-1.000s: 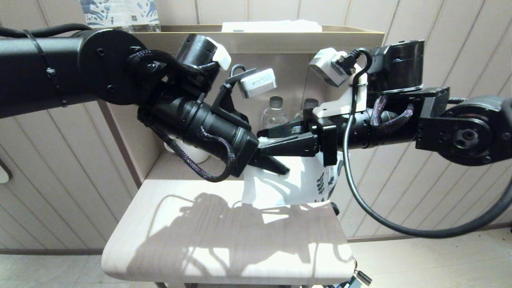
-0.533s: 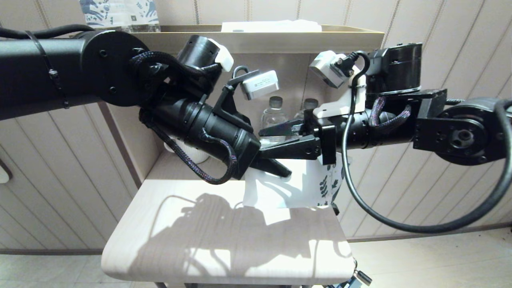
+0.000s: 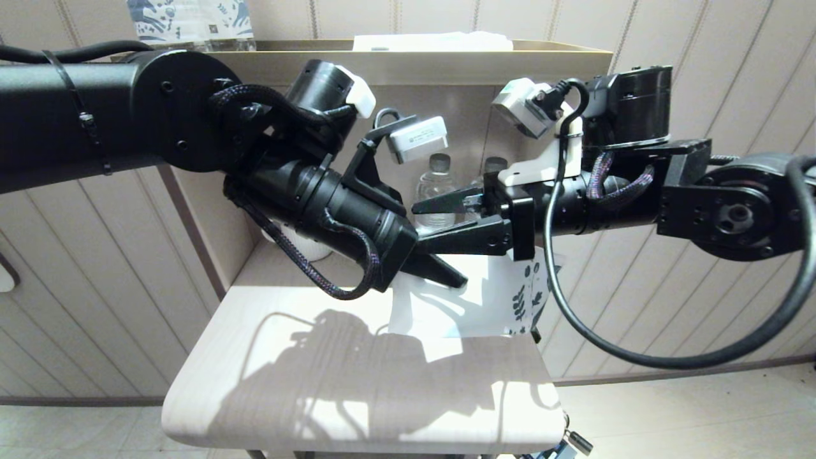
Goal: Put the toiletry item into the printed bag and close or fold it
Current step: Close the strorage bag and place it on the desk
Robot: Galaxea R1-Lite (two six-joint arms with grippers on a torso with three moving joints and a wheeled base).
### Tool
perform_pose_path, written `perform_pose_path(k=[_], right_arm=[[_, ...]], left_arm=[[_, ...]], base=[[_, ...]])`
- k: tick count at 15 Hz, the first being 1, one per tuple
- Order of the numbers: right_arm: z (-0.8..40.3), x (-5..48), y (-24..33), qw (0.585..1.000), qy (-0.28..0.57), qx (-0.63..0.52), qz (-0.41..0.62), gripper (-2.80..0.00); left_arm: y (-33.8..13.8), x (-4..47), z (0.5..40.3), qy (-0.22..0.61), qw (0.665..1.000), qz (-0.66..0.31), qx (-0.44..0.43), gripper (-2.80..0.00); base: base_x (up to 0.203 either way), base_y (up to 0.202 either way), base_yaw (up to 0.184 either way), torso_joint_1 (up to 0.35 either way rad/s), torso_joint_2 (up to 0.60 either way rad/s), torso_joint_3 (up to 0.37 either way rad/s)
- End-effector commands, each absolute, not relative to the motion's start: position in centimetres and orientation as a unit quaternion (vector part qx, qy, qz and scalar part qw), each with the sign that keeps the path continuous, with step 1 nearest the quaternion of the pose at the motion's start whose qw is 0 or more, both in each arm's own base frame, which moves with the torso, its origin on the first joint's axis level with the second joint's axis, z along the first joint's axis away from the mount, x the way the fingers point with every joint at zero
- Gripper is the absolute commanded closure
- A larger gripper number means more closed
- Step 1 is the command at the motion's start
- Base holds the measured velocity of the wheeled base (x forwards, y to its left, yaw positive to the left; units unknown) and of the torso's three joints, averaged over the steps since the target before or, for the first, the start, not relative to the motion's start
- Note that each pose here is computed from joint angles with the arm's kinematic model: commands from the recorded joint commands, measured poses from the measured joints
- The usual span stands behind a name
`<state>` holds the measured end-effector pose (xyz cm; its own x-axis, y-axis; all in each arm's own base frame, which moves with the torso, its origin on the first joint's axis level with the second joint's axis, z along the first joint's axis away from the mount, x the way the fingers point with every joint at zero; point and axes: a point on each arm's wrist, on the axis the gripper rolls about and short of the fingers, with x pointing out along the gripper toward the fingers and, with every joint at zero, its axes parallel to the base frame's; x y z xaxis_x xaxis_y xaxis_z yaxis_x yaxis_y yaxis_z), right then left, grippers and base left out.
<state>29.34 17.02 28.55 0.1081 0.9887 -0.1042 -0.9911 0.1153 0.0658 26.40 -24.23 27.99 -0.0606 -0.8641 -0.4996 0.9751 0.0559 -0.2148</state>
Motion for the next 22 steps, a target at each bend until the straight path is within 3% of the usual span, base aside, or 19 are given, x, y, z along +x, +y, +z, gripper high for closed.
perform_pose_path(k=[1, 22], right_arm=[[28.6, 29.3, 17.0, 0.743, 0.059, -0.010, 0.666, -2.80], [28.3, 30.0, 16.3, 0.751, 0.056, -0.012, 0.658, -2.80]], left_arm=[[-24.3, 26.3, 27.9, 0.265, 0.674, -0.681, 0.105, 0.00], [-24.0, 26.6, 28.0, 0.263, 0.679, -0.677, 0.104, 0.00]], base=[[0.000, 0.000, 0.000, 0.000, 0.00, 0.000], [0.000, 0.000, 0.000, 0.000, 0.00, 0.000]])
